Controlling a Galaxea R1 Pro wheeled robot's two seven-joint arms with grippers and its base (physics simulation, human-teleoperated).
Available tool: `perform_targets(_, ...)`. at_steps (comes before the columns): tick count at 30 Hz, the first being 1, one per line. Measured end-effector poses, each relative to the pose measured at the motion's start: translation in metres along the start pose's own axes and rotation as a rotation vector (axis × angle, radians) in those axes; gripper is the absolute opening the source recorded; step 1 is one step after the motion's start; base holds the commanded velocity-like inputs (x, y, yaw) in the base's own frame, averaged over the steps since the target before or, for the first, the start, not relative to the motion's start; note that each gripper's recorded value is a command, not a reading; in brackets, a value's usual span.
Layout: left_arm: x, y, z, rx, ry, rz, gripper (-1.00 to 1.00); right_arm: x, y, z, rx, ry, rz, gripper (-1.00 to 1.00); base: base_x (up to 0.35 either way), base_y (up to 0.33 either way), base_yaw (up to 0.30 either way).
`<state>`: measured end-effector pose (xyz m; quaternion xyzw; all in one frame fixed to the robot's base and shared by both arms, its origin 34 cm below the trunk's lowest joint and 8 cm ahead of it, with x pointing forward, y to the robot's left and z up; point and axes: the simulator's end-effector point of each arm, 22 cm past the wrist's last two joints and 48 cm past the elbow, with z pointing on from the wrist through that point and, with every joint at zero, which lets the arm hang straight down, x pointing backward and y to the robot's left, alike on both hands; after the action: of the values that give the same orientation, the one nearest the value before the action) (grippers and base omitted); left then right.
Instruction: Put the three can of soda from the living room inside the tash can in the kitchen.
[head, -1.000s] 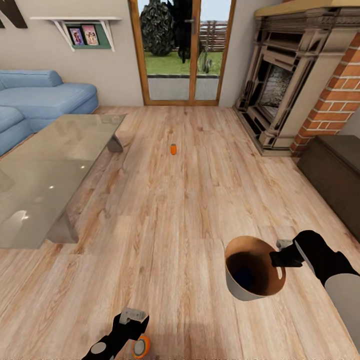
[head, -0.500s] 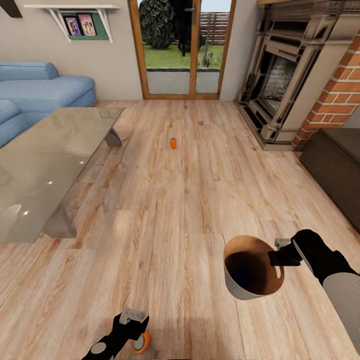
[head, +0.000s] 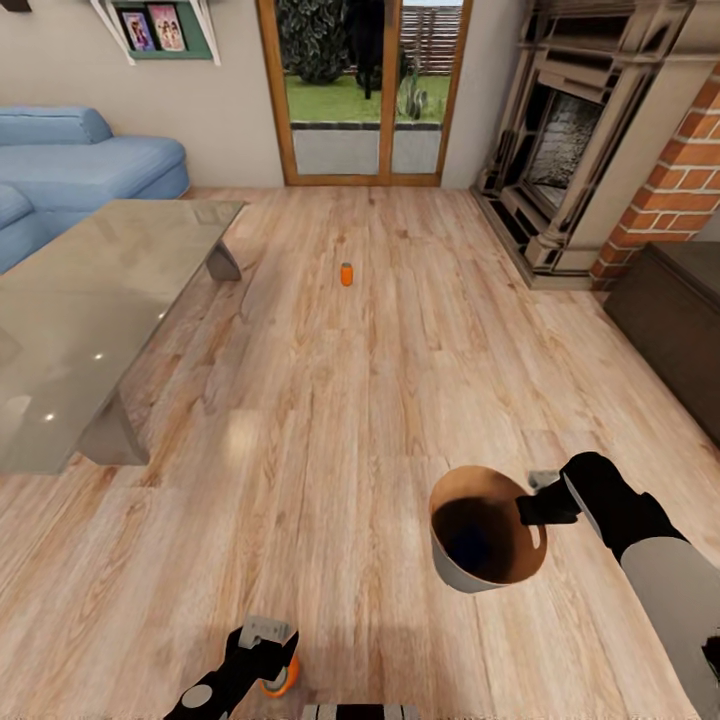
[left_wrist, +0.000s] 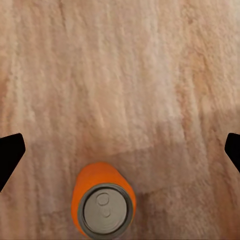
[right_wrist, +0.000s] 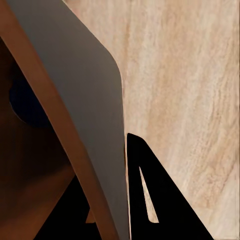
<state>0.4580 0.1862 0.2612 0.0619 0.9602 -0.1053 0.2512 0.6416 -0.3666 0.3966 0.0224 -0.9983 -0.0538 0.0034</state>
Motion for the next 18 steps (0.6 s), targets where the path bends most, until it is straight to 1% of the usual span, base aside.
perform_targets(4, 0.009, 0.003, 0.007, -0.001, 0.007, 0.0, 1.0, 0.0, 0.0, 0.011, 0.02, 0.007, -0.021, -1.0, 0.0, 0.0, 0.0)
perform_targets(7, 0.016, 0.005, 0.012, -0.002, 0.012, -0.001, 1.0, 0.001, 0.003, 0.02, 0.015, 0.012, -0.021, -1.0, 0.0, 0.0, 0.0)
perform_targets(11, 0.025, 0.008, 0.019, -0.005, 0.018, -0.004, 1.0, 0.004, -0.001, 0.032, 0.026, 0.021, -0.028, -1.0, 0.0, 0.0, 0.0)
perform_targets(18, 0.04, 0.012, 0.031, -0.01, 0.027, -0.015, 1.0, 0.01, -0.002, 0.053, 0.023, 0.031, -0.024, -1.0, 0.0, 0.0, 0.0)
